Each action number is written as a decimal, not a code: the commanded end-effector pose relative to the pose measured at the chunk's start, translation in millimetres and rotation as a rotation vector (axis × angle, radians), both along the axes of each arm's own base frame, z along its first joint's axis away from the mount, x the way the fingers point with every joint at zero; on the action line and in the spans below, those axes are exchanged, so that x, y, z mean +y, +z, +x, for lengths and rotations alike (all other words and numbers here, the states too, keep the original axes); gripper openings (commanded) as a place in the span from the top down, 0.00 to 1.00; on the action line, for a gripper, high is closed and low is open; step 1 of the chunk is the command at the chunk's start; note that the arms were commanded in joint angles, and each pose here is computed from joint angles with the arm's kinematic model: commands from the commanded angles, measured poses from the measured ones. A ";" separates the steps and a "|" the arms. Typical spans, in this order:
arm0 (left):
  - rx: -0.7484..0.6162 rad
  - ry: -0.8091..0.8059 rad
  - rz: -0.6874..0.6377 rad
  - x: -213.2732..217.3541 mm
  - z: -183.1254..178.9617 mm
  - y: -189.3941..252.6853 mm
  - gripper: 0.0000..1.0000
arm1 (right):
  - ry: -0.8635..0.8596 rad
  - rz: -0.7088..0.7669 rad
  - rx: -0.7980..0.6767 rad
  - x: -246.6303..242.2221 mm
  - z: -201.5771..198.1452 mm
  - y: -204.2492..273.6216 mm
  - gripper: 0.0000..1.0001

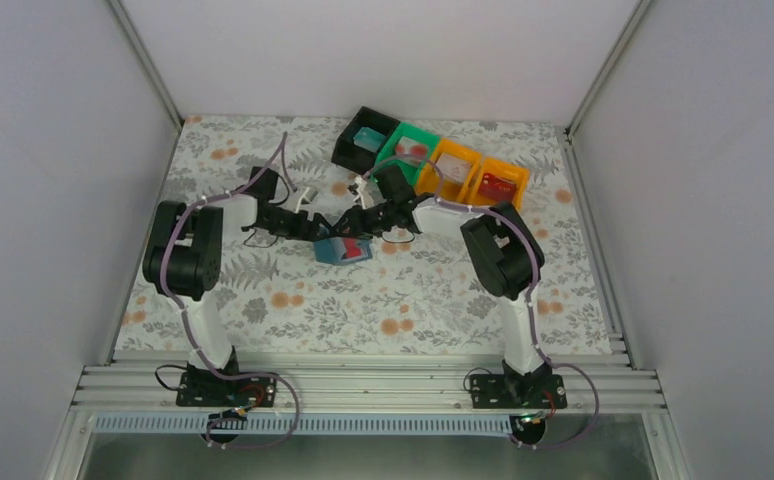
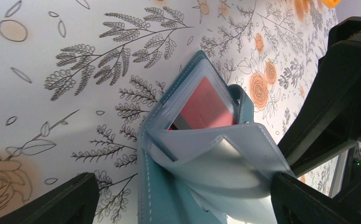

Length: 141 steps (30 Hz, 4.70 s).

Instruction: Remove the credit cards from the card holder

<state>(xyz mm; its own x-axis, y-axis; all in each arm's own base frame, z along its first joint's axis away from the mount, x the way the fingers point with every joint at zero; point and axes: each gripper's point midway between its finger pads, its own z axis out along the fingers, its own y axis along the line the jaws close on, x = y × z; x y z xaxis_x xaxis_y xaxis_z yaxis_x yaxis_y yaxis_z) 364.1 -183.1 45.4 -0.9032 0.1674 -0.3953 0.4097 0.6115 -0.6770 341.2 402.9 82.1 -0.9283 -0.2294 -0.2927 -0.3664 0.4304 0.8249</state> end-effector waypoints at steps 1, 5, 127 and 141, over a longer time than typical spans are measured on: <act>0.016 -0.090 -0.087 -19.1 -24.6 18.6 0.06 | -0.007 0.059 -0.010 28.6 -1.9 12.0 0.73; 0.026 -0.099 -0.108 -19.0 -31.2 19.6 0.00 | -0.035 0.088 0.012 36.3 -2.0 16.2 0.66; -0.622 -0.245 -0.027 -12.0 -43.7 224.8 0.56 | 0.130 0.008 -0.640 -34.6 -66.9 182.4 0.96; -0.617 -0.447 -0.248 -37.9 -101.4 243.5 0.78 | 0.276 0.225 -0.803 -29.2 -98.0 231.7 0.96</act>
